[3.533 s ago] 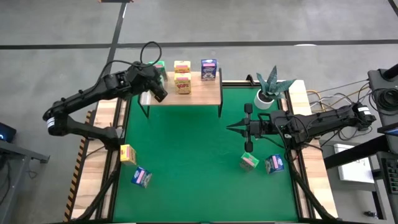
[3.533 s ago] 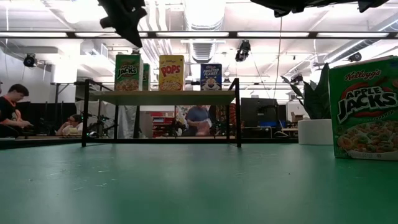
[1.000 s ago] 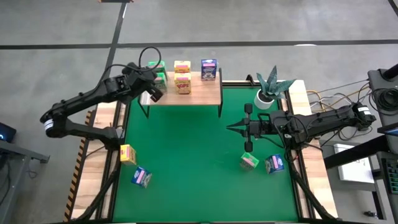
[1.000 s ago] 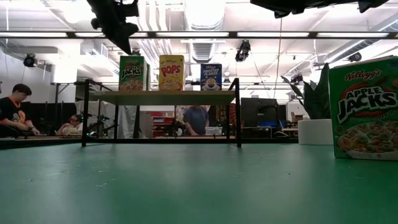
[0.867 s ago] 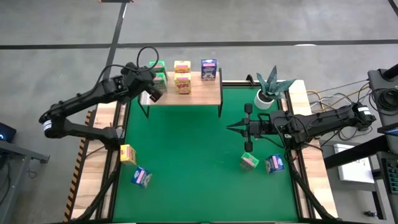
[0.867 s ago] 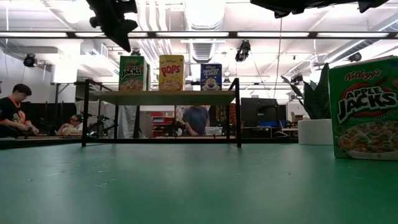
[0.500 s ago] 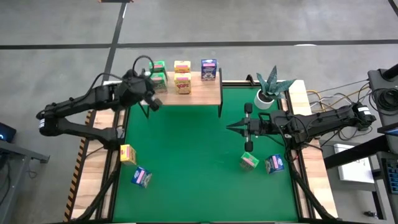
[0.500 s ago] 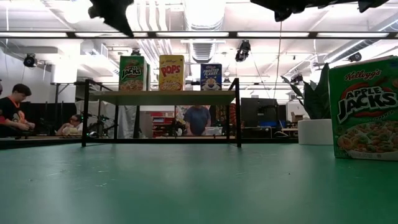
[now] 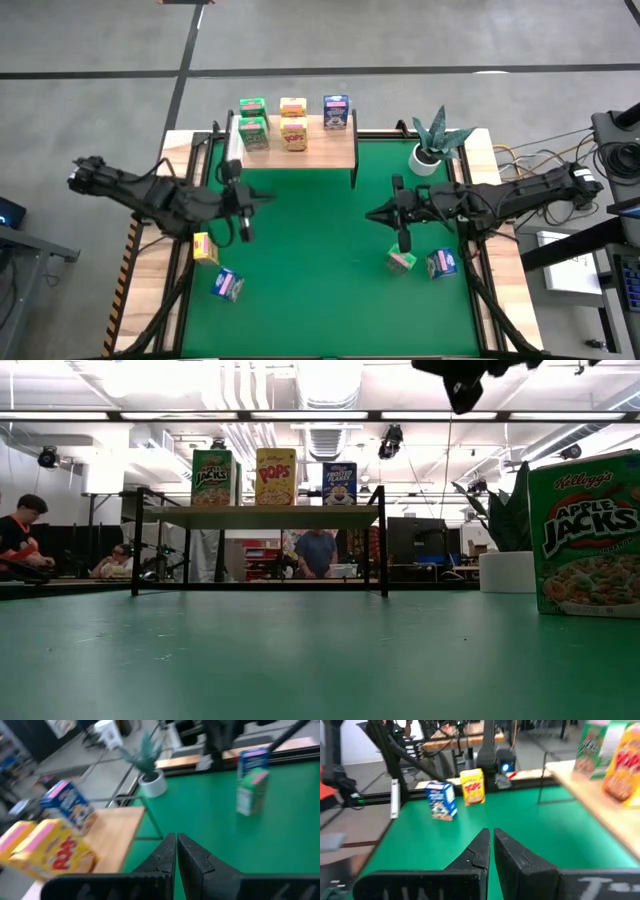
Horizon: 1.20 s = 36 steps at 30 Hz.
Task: Stack cereal on shelf
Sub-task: Put the green cereal box on the shelf aligned with the other green cereal boxes
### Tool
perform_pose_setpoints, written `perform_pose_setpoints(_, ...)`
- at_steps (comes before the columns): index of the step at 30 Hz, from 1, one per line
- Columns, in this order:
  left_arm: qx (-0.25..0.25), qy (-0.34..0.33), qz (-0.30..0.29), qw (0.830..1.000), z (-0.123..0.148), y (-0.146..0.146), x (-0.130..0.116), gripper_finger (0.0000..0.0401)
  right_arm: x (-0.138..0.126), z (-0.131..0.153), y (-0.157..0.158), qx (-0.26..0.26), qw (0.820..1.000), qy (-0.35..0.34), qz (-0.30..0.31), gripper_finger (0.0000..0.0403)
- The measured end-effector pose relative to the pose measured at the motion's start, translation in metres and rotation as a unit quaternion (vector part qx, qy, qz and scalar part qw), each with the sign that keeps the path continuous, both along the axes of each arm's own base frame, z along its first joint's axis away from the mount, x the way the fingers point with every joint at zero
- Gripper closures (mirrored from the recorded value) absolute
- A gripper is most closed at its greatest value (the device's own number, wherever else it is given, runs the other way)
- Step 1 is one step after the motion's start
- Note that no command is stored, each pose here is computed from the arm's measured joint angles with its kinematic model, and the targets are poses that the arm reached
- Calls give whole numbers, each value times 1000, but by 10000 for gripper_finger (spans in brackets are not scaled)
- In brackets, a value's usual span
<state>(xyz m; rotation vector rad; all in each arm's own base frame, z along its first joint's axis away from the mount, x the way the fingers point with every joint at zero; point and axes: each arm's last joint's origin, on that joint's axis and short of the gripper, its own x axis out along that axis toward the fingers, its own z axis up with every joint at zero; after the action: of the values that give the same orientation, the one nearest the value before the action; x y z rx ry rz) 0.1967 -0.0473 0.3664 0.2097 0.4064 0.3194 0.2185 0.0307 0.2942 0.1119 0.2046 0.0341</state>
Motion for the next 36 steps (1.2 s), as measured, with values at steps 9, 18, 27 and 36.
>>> perform_pose_setpoints(9,-24,-70,-23,997,-19,-3,-21,401,14,10,24,60,991,117,17,390)
perform_pose_setpoints(18,-45,-138,8,989,-28,9,-46,401,22,11,30,116,900,408,-95,390)
perform_pose_setpoints(27,-52,-156,7,986,-28,12,-53,401,8,-4,53,97,813,555,-146,390)
perform_pose_setpoints(36,-50,-156,6,986,-27,11,-53,401,-2,-4,85,75,866,482,-112,389)
